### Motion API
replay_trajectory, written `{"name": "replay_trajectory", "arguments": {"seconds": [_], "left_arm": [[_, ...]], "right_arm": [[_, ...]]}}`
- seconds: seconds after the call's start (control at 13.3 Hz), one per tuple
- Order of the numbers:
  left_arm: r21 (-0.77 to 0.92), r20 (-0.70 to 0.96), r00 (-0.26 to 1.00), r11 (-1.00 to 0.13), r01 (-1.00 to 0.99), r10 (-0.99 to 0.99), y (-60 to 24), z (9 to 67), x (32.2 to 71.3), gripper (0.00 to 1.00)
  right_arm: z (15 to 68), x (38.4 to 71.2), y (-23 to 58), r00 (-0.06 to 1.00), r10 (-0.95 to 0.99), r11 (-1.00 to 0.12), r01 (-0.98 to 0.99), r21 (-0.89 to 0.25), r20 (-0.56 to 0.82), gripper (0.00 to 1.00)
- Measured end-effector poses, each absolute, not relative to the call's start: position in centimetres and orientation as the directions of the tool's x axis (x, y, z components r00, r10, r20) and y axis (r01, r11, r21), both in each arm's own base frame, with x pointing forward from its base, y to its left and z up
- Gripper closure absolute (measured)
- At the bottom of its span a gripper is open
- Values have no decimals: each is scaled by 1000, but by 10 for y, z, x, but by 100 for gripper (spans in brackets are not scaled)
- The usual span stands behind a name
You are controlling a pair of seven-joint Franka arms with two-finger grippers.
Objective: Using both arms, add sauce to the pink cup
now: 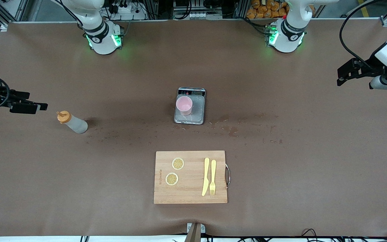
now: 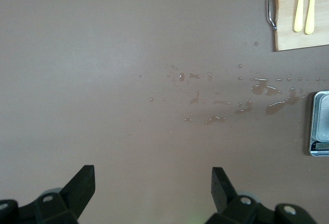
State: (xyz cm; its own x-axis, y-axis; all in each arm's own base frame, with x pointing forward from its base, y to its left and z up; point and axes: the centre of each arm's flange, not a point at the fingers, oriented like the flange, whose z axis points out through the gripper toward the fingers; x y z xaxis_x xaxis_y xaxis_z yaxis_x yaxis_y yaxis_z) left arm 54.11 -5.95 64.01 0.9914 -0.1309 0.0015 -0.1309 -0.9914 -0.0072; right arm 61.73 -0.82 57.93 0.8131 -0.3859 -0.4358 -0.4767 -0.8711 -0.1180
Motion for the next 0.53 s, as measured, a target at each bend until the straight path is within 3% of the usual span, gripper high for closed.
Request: {"name": "replay_trajectory", "arguments": {"seconds": [0.53], "left_arm": [[-7, 1, 991, -991, -131, -131, -60, 640, 541, 0]], "right_arm": [[606, 598, 35, 869, -356, -917, -396, -52, -343, 0]]}}
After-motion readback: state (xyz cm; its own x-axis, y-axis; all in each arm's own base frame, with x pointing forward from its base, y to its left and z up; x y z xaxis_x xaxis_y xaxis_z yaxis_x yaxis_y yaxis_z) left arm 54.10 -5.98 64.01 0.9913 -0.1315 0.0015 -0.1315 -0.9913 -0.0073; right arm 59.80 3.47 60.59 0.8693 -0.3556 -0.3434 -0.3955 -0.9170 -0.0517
